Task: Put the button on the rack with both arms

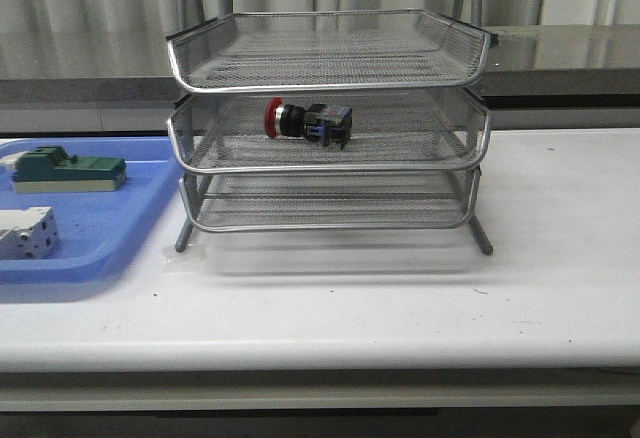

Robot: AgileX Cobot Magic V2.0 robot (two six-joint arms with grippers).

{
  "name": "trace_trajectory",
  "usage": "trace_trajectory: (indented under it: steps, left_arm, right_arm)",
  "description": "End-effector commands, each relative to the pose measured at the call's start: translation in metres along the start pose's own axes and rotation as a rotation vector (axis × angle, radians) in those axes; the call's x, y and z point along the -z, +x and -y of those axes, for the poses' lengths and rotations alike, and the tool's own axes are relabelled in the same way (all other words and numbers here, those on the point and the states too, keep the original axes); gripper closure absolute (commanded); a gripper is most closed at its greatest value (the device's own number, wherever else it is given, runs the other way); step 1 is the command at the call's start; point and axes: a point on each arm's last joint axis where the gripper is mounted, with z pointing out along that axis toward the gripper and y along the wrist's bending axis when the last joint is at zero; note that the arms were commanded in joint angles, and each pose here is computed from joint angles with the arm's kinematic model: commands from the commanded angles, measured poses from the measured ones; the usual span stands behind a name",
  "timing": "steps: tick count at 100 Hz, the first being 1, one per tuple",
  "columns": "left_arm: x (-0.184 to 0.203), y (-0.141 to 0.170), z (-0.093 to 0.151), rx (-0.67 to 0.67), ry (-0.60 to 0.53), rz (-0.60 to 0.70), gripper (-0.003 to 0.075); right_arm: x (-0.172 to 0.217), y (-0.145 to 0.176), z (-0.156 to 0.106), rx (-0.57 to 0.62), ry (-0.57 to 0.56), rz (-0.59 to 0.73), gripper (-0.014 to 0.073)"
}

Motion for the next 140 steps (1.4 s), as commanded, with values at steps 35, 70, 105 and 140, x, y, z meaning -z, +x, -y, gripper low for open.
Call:
trace_trajectory:
  steps: [35,70,105,140]
  left_arm:
    - [0.014,0.027,0.001,0.016,-0.006,0.088,0.0741]
    - [0.018,0.063,0.002,0.043,-0.006,0.135,0.0741]
    - [0.019,0.067,0.003,0.049,-0.007,0.154,0.0741]
    - [0.019,0.067,0.003,0.049,-0.007,0.154,0.0741]
  right_arm:
    - [0.002,-0.008,0.000,0.009,0.007,0.103,0.0652]
    - [0.002,-0.008,0.000,0.009,0.007,0.103,0.0652]
    - [0.002,-0.008,0.000,0.009,0.007,0.103,0.0652]
    - [0.002,-0.008,0.000,0.009,0.007,0.103,0.0652]
